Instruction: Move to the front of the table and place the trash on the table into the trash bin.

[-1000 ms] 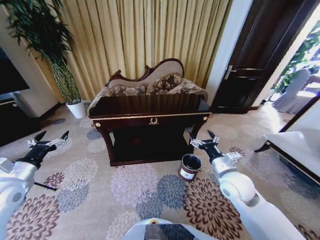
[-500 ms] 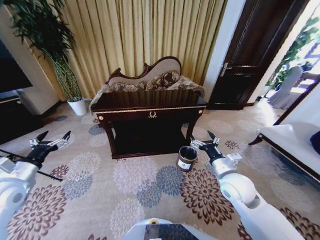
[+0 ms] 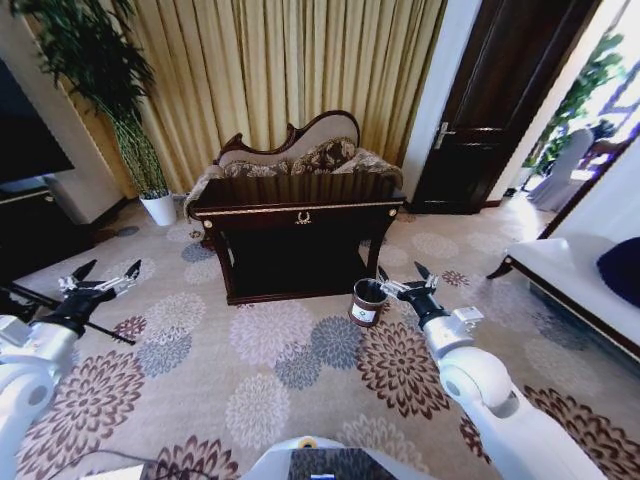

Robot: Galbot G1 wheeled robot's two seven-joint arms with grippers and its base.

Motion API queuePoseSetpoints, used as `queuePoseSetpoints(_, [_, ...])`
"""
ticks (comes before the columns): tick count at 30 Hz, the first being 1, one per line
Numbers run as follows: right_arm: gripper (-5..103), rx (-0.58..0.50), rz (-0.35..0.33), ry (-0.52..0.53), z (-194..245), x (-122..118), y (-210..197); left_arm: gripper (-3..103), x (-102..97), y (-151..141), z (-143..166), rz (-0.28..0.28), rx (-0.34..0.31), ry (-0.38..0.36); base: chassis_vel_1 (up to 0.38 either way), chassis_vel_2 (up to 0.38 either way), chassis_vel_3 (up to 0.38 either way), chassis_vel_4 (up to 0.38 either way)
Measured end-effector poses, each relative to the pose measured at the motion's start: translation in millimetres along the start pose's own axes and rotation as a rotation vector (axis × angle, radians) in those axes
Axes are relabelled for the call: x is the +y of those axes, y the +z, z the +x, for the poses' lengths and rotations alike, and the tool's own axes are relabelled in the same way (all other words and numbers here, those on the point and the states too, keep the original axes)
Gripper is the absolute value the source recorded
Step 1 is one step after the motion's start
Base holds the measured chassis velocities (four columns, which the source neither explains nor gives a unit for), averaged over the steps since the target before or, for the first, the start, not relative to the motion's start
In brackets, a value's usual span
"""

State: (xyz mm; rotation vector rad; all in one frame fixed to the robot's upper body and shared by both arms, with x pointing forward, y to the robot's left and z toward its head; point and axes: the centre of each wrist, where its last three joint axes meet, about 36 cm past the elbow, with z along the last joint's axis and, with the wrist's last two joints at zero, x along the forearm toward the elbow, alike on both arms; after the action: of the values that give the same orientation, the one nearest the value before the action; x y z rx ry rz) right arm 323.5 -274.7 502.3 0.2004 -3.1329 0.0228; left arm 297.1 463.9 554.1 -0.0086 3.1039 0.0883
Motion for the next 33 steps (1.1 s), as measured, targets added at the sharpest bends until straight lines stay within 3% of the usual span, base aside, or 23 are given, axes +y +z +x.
queuePoseSetpoints(33, [100,0.020,-0.009,0.038,-3.7,1.9,25.2,100,-19.3,-5.9,-0.4,0.019,0.001,0.044,0.017,-0.013,-0.011,0.017])
